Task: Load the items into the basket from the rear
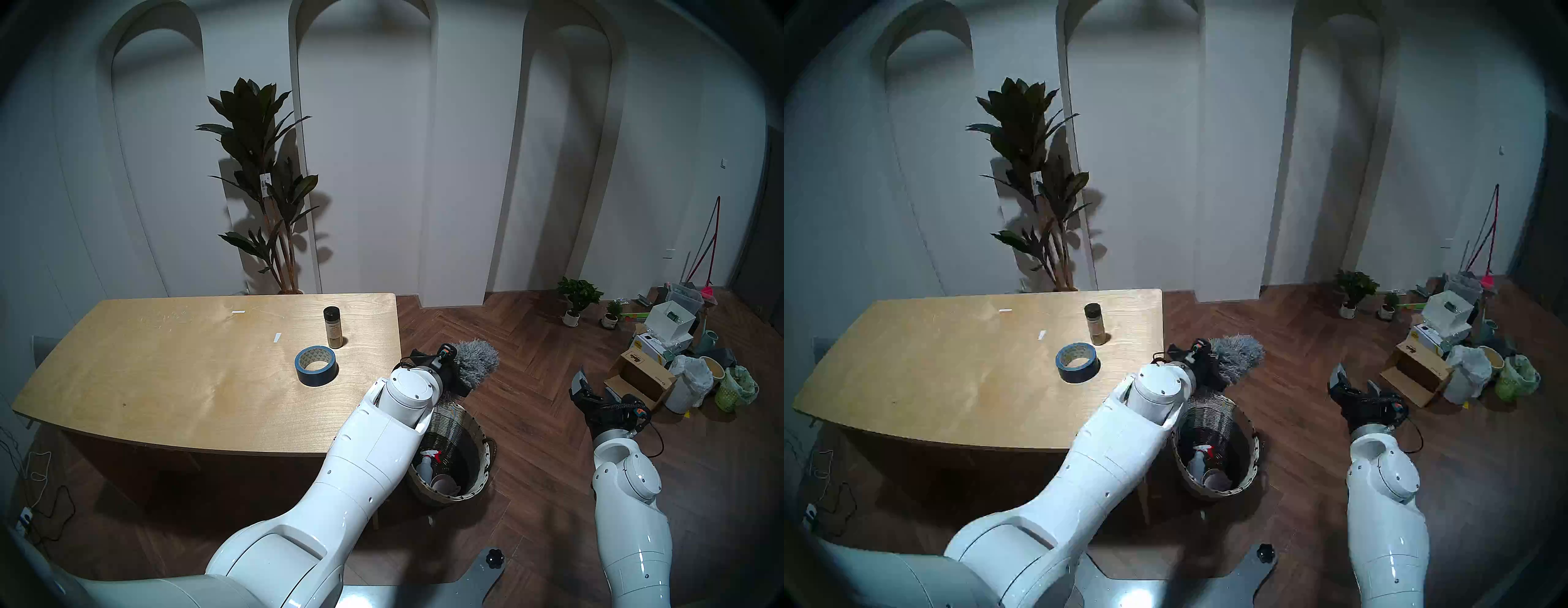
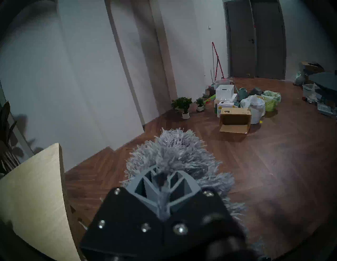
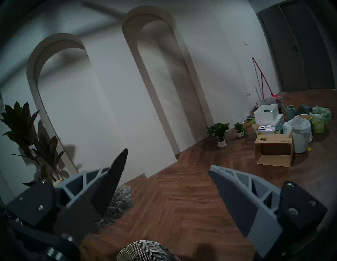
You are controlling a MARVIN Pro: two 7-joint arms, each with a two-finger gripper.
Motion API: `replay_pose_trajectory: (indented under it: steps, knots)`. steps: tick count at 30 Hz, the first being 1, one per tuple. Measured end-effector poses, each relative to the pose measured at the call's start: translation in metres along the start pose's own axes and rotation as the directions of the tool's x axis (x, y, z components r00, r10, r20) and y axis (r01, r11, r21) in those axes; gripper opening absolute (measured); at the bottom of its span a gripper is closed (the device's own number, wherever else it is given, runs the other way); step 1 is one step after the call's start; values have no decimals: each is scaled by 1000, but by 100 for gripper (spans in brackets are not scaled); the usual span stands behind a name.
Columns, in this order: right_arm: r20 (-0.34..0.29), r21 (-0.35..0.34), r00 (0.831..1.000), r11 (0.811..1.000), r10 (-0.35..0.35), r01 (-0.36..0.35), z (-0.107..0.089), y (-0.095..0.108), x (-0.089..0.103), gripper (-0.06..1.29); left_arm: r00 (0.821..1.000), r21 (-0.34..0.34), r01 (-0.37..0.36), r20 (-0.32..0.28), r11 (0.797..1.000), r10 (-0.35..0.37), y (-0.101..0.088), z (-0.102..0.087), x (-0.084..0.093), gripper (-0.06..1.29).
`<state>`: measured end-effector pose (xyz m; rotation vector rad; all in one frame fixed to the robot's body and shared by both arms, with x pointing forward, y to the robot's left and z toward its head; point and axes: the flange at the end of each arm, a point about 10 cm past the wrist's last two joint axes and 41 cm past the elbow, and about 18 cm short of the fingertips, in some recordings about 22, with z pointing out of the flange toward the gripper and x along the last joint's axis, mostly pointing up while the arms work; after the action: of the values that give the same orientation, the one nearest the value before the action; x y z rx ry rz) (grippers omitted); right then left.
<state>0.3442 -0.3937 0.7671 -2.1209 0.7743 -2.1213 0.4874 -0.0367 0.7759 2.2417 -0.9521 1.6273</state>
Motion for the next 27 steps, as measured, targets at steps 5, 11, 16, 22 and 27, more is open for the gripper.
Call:
replay_pose_trajectory:
  steps: [5, 11, 16, 22, 27]
  knots:
    - [-7, -41, 1000, 999, 0, 0, 3, 14, 4, 125, 999, 7, 12, 53, 1000, -13, -4, 9, -11, -2]
    - [-14, -76, 1000, 997, 0, -1, 7, 25, 9, 125, 994, 6, 16, 105, 1000, -17, -3, 18, -19, -2]
    - [-19, -97, 1000, 995, 2, -4, 9, 31, 11, 125, 990, 3, 14, 139, 1000, -14, -2, 25, -22, -2]
    - [-24, -120, 1000, 993, 4, -7, 12, 38, 14, 125, 984, -3, 6, 177, 1000, -5, 0, 31, -25, -2]
    - [-29, -135, 1000, 991, 6, -10, 14, 42, 17, 125, 978, -8, -2, 210, 1000, 3, 0, 36, -29, -1]
